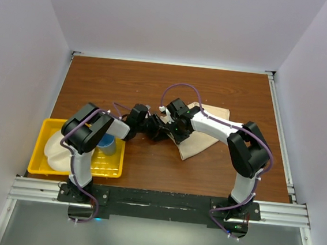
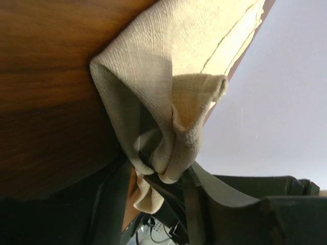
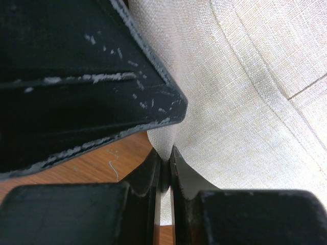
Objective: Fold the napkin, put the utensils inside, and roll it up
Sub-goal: Roll the napkin at the center of the board.
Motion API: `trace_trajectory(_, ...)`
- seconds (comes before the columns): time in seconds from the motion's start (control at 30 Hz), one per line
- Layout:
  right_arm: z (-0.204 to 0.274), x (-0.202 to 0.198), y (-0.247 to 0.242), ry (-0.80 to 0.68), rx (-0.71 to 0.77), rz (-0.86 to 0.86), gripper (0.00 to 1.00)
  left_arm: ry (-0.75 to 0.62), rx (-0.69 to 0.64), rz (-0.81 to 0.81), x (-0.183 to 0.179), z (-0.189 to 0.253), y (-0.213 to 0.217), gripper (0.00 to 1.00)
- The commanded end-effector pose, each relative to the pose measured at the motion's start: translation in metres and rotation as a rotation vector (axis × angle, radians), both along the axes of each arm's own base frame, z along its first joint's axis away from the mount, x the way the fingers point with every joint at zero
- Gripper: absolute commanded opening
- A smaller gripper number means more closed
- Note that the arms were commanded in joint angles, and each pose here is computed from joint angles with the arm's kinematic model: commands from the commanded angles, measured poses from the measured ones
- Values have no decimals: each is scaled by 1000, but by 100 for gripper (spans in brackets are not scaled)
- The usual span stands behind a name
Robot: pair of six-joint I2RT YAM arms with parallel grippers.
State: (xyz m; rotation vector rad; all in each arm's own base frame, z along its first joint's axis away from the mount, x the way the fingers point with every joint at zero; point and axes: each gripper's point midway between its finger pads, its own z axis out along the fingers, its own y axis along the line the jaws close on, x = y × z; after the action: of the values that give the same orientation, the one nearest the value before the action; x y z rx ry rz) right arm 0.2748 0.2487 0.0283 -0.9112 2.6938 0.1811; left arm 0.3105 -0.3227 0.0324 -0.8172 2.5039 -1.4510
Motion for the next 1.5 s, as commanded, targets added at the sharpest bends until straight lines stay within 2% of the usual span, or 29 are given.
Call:
trace_trajectory(0.0,-3,7,12,-9,18,14,0,42,64,74,3,-27,9,42)
trace_trajectory(0.23,-5,7,9,-14,-1,35,0,90,152,62,5,-37,12,25)
trace_trajectory(0.4,-6,3,7,-20,1,45,15,126,182,23,1,-34,11,16)
trace_trajectory(0.47,-7,4,7,-30,12,41,25,150,191,15,-3,-35,12,10)
trace_trajectory(0.63,-9,4,13,-46,35,31,42,169,181,8,-6,-32,11,9)
trace_trajectory(0.8,-16,2,20,-44,42,29,47,177,161,18,-6,-26,9,9)
trace_trajectory(0.9,-25,5,13,-80,-21,8,47,189,144,23,-8,-24,8,9)
trace_trajectory(1.1,-39,7,4,-146,-109,-66,40,214,109,26,-10,-22,7,9)
trace_trajectory(1.2,-46,0,3,-105,-118,-95,26,221,84,23,-10,-18,7,9)
trace_trajectory(1.23,-49,-4,5,-82,-101,-89,17,216,79,25,-7,-15,8,9)
trace_trajectory(1.3,-52,-11,8,-61,-68,-73,8,206,84,14,-5,-12,10,10)
trace_trajectory(1.33,-51,-13,9,-53,-59,-67,0,196,78,11,1,-7,11,14)
trace_trajectory(1.43,-48,-21,21,22,20,-39,0,147,95,-18,13,3,15,26)
trace_trajectory(1.47,-45,-28,31,75,75,-22,0,123,115,-46,13,4,17,36)
